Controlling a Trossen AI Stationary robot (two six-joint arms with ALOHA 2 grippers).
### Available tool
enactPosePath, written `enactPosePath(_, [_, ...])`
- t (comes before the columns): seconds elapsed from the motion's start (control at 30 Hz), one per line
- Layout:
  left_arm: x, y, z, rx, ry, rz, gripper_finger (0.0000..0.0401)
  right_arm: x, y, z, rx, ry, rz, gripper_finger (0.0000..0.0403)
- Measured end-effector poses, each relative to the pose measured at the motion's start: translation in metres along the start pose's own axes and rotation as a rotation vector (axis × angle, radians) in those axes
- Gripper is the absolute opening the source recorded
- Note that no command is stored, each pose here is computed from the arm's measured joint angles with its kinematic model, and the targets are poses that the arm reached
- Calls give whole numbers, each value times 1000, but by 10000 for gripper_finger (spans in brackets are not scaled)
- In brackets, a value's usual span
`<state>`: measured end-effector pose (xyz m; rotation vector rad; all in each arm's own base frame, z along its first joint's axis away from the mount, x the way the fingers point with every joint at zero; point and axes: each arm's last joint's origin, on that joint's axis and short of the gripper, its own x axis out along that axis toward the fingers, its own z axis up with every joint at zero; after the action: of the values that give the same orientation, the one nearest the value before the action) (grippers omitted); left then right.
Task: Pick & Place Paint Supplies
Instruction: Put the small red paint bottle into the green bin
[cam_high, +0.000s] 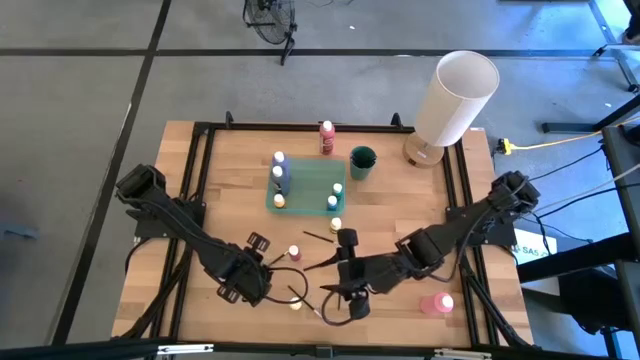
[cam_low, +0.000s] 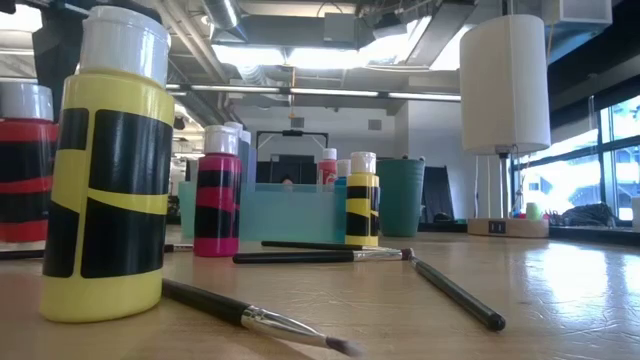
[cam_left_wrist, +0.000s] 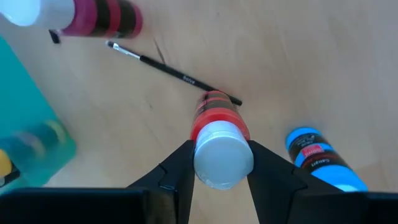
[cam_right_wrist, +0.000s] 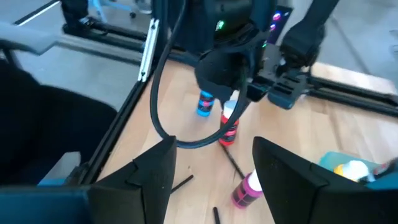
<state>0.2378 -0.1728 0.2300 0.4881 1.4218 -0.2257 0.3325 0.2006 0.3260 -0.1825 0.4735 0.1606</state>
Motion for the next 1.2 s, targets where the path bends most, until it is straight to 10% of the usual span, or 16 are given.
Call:
enactPosePath(0.6, [-110,38,8,38,-63,126,118,-29,46,-5,35,-32,-126,216])
enactPosePath(1.2, [-134,174,-21,-135,-120,-10,118,-35,58,-7,111,-43,-90,215])
